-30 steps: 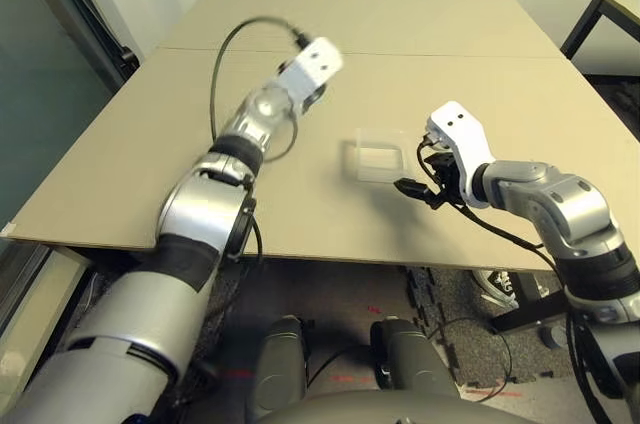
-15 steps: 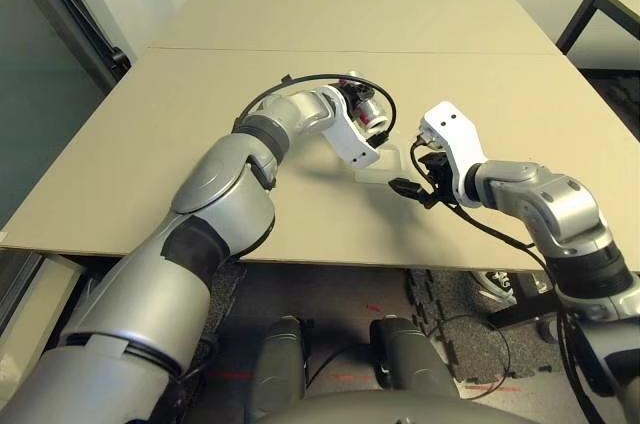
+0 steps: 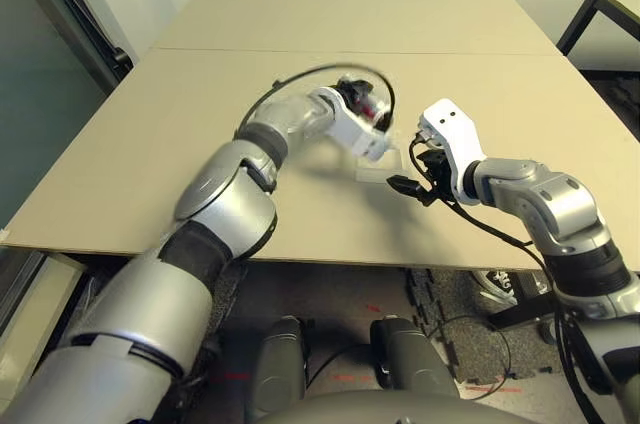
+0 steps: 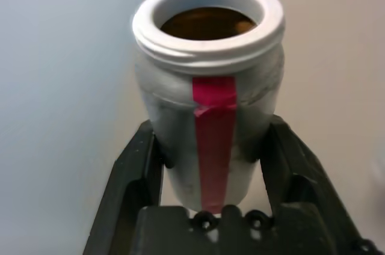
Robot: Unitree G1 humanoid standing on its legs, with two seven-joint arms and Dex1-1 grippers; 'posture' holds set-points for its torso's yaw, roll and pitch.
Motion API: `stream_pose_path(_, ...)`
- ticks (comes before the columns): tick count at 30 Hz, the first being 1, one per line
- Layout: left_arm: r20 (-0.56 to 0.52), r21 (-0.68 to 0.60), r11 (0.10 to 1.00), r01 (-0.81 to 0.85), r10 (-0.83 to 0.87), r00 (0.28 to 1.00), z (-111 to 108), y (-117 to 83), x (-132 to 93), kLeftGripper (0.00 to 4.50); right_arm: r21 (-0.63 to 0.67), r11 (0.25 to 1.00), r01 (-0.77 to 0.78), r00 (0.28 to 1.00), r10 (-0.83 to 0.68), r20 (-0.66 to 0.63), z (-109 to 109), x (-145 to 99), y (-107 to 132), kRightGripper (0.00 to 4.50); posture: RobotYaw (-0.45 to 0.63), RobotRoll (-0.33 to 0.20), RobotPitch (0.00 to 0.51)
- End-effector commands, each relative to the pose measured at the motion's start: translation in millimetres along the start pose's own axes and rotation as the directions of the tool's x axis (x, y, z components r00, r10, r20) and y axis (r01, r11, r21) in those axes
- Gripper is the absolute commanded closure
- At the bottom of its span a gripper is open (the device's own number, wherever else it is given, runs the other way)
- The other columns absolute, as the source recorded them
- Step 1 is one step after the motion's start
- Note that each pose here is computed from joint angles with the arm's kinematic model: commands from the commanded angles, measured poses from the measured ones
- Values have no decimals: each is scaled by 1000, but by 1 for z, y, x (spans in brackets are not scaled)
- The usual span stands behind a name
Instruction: Pour the medicine from the bottle into the box.
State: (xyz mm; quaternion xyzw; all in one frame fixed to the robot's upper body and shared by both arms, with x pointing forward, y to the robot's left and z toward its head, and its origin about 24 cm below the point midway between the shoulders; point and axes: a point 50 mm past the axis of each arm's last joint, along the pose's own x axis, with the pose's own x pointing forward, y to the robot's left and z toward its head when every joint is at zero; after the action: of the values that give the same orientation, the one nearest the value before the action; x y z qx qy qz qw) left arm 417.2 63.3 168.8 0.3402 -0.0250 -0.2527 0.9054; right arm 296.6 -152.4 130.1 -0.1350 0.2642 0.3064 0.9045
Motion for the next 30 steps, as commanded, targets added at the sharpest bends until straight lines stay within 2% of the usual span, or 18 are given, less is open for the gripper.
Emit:
stream_pose_path(1,-116,-575,795,-194,155,981,-29,19,-10,2061,-2,1000,5,999,-5,-36,-8,-1,-2,0,-138,0,31)
stream_pose_path(2,-133,-622,753,-215,169,977,-32,21,-11,2061,-2,1000,5,999,-5,-36,-8,-1,-2,0,-137,0,32)
stream_pose_path(4,-200,-746,609,-271,182,963,-48,18,-16,2061,-1,1000,5,999,-5,-42,-9,-2,-3,0,-132,0,34)
stream_pose_path(6,-261,-807,502,-311,169,950,-65,12,-20,2061,-1,1000,5,999,-5,-48,-10,-3,-3,0,-129,0,36)
stream_pose_path(9,-331,-828,430,-360,144,933,-84,2,-27,2061,-4,1000,3,999,-4,-53,-10,-3,-4,0,-128,0,39)
stream_pose_path(15,-379,-807,441,-393,123,917,-100,-4,-34,2061,-6,1000,3,998,-3,-59,-10,-3,-5,0,-127,0,43)
stream_pose_path(18,-355,-772,518,-368,129,926,-96,0,-33,2061,-6,1000,1,998,-2,-60,-10,-2,-4,0,-127,0,44)
stream_pose_path(20,-313,-716,615,-331,141,939,-85,8,-30,2061,-5,1000,2,998,-2,-59,-10,-2,-4,0,-128,0,45)
stream_pose_path(21,-276,-636,712,-296,149,950,-76,15,-27,2061,-4,1000,2,998,-3,-59,-10,-2,-4,0,-128,0,45)
stream_pose_path(23,-189,-362,912,-194,132,973,-54,25,-21,2061,-3,1000,3,998,-3,-59,-10,-2,-4,0,-126,0,45)
stream_pose_path(24,-143,-163,979,-122,99,985,-40,26,-17,2061,-3,1000,3,998,-3,-58,-10,-1,-4,0,-126,0,45)
stream_pose_path(25,-116,10,998,-62,62,991,-29,25,-14,2061,-2,1000,3,998,-3,-58,-10,-1,-4,0,-126,0,43)
stream_pose_path(26,-89,206,978,-6,25,996,-17,23,-10,2061,-2,1000,3,998,-3,-57,-10,-1,-4,0,-127,0,43)
stream_pose_path(28,-63,466,883,51,-25,998,1,18,-5,2061,0,1000,3,998,-3,-55,-10,0,-3,0,-129,0,42)
stream_pose_path(29,-59,601,796,74,-49,997,8,15,-3,2061,1,1000,3,999,-3,-54,-10,0,-3,0,-129,0,42)
stream_pose_path(30,-59,748,657,97,-79,995,14,9,-1,2061,2,1000,3,999,-3,-53,-10,1,-3,0,-130,0,39)
